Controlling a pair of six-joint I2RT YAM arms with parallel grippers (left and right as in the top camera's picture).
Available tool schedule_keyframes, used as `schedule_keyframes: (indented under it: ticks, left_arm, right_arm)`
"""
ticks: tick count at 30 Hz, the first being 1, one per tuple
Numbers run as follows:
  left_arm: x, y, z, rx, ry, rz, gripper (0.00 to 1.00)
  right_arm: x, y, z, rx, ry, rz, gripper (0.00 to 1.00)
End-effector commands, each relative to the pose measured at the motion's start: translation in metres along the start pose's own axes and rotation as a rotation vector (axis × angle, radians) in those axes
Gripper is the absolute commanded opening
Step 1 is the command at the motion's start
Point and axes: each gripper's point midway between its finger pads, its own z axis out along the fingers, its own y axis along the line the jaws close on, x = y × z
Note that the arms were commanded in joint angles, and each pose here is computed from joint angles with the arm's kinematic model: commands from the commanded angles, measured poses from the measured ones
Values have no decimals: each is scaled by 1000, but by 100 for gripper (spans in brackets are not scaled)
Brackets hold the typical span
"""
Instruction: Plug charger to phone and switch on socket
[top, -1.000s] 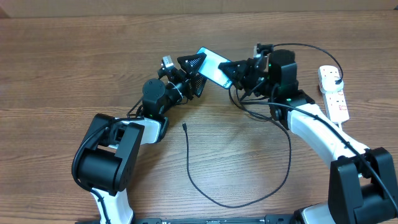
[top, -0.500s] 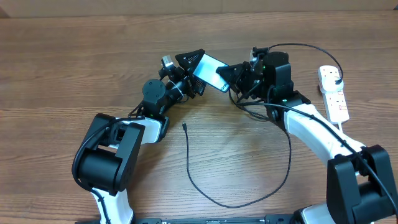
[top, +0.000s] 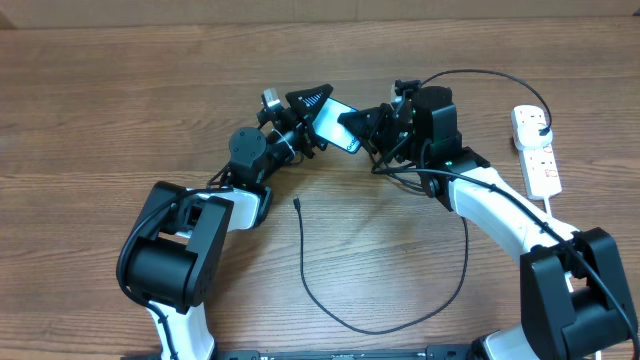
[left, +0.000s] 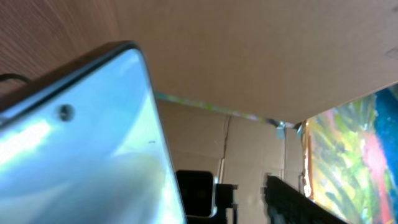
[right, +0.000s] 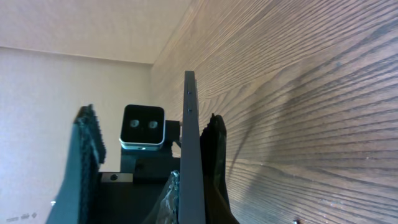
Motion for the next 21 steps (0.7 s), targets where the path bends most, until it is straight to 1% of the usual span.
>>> schedule_keyframes:
  ticks: [1,3,7,10,12,17,18,19,20,21]
  left_arm:
    - [7,-4,4,11,35,19,60]
    - [7,-4,4,11,34,19,48]
    - [7,-4,4,11,34,19,30]
    - [6,-4,4,12,32,19,25]
    - [6,-5,4,13,28,19,23]
    - [4,-5,4,16,17,19,13]
    - [3,-5,4,17,15,19,10]
    - [2,-6,4,18,10,19,4]
    - [2,-6,4,19,6,19,4]
    - [1,-6,4,21,1,19,4]
  right_arm:
    - [-2,9,3,-21,3,-24,4]
    - [-2,9,3,-22,3,-25,4]
    - [-3,9,3,-23,3,-25,4]
    - [-3,9,3,-23,3,-25,4]
    - [-2,9,3,-23,3,-25,4]
    - [0,10,3,-31,20,-6,4]
    - [1,10,3,-31,25,10,4]
    - [3,11,3,-36,35,30,4]
    - [5,12,3,-42,46,32,36]
    - [7,14,3,-49,60,32,72]
